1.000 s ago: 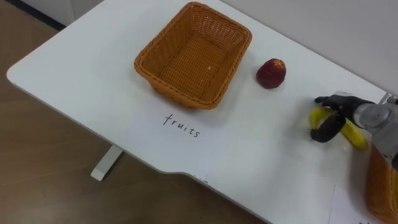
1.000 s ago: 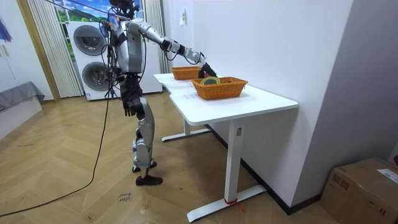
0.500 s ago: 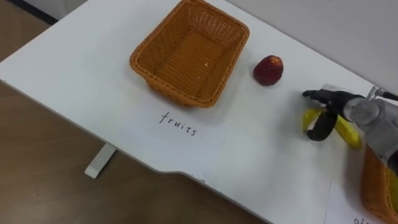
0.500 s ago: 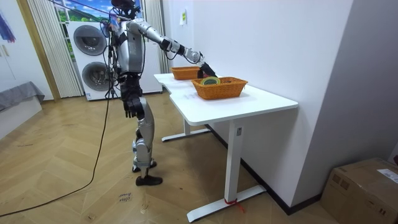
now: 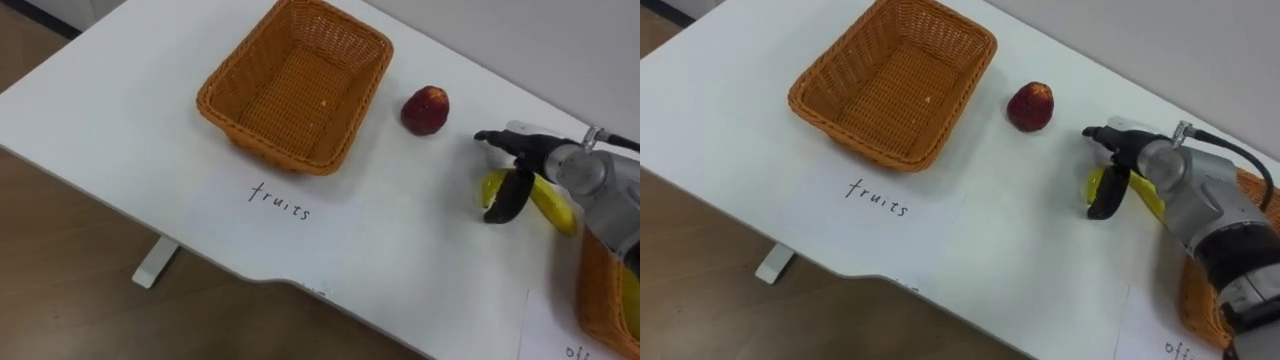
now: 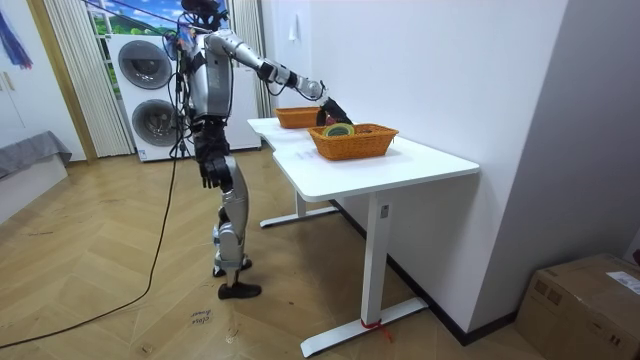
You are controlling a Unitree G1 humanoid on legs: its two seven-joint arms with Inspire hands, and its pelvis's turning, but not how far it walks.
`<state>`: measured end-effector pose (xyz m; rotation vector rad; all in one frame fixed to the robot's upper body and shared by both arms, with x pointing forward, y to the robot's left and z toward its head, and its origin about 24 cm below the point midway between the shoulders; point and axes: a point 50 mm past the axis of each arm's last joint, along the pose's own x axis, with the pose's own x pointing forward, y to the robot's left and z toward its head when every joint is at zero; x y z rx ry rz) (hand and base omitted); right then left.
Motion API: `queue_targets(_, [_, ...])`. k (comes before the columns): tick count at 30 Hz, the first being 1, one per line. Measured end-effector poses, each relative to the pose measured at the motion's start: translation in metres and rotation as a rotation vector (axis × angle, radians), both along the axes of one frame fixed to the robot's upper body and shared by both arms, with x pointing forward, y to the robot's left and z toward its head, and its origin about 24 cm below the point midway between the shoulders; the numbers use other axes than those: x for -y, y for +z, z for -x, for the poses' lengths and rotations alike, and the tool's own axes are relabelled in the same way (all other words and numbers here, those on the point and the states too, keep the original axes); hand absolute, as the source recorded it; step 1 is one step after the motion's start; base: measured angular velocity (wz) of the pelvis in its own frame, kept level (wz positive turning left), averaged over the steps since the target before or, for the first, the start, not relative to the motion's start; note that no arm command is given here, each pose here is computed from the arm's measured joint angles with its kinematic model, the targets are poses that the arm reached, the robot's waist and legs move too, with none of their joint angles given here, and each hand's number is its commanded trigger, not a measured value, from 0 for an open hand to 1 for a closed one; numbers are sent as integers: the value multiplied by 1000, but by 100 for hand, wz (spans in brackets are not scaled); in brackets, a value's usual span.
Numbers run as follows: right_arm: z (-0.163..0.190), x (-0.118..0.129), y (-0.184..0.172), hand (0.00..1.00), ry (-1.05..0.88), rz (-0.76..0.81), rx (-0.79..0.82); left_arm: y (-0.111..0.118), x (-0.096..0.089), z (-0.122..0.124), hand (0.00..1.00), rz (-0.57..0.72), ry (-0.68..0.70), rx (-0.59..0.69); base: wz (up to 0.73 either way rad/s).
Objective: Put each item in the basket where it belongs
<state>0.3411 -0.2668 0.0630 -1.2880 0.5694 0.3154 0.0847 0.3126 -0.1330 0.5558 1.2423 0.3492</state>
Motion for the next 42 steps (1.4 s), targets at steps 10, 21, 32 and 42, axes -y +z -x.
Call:
queue_targets(10, [1, 1, -2, 0, -2, 2, -6, -1, 0, 5, 0, -5, 4, -10, 0])
queue_targets(21, [2, 11, 4, 0, 6, 127, -3, 0, 0, 3, 0, -6, -10, -3, 0])
queue_targets(32, [3, 13, 2, 0, 2, 138, -11, 0, 0, 5, 0, -6, -8, -7, 0])
queue_targets(42, [7, 12, -8, 0, 14, 168, -26, 1, -2, 3, 0, -37, -4, 5, -1])
